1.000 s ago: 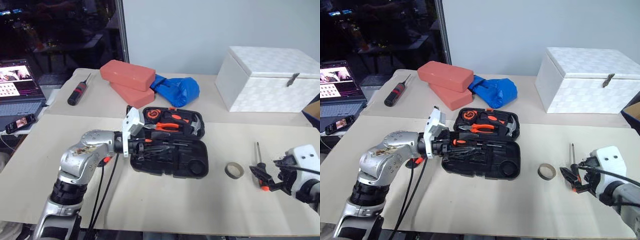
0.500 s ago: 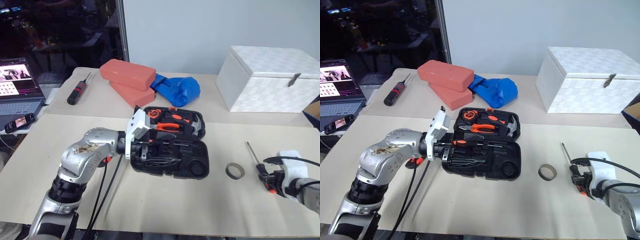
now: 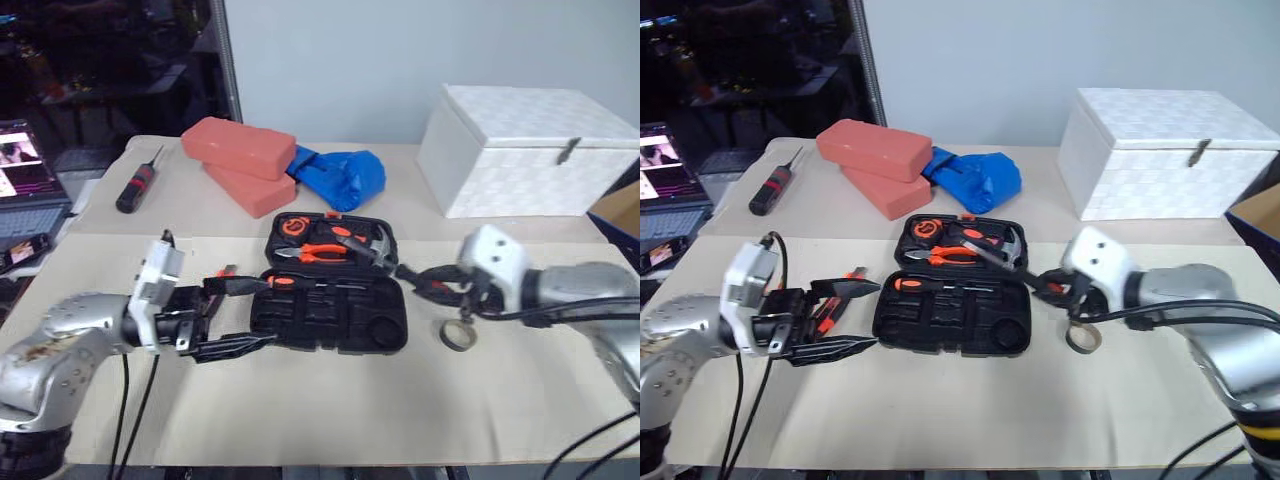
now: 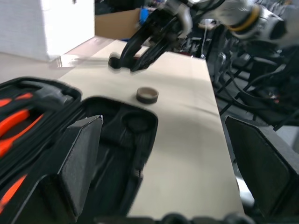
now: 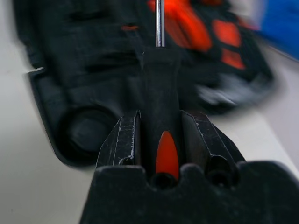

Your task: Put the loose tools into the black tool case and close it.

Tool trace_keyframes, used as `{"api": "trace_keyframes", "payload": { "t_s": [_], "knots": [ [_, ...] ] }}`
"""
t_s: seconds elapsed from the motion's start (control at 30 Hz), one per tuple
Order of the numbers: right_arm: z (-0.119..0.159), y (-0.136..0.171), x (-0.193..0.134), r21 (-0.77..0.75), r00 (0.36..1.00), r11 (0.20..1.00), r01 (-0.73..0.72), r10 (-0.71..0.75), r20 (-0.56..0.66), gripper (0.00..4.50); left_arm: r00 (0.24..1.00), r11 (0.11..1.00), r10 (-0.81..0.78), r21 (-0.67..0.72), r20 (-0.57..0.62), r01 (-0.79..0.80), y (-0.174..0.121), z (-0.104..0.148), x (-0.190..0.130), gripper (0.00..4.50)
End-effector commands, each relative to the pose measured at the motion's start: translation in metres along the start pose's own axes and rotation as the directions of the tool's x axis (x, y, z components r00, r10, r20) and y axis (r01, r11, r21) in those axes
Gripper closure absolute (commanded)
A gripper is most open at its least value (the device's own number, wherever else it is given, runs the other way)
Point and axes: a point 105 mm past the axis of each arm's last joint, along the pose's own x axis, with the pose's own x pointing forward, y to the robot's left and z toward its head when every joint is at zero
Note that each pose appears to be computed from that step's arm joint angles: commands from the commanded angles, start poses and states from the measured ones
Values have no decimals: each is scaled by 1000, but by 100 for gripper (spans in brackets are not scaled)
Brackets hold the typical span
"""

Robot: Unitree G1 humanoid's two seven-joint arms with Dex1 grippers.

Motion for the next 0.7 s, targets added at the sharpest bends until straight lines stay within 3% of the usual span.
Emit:
{"api": "trace_keyframes", "payload": {
  "t_s": [0.03, 0.27, 0.47, 0.5, 0.6, 0.7],
  "knots": [
    [0, -9, 17, -121, 997, 990, -75, 71, -41, 355, 1000, 998, -5, 59, -12, 6, -7, 8, -6, 0],
    [-15, -1, 46, -161, 975, 964, -210, 193, -114, 355, 999, 999, 32, 44, -19, -31, -10, 3, -11, 0],
    [-24, 10, 57, -68, 947, 952, -297, 285, -152, 355, 999, 998, 49, 44, -22, -48, -8, -1, -10, 0],
    [-23, 10, 58, -61, 947, 953, -297, 286, -145, 254, 999, 998, 49, 43, -22, -48, -8, -1, -10, 0],
    [-9, 2, 59, -57, 970, 970, -237, 233, -70, 163, 998, 998, 50, 41, -23, -49, -8, -1, -8, 0],
    [14, -1, 42, -7, 966, 968, -250, 250, 63, 163, 997, 997, 69, 31, -23, -69, -5, -1, -10, 0]
  ]
}}
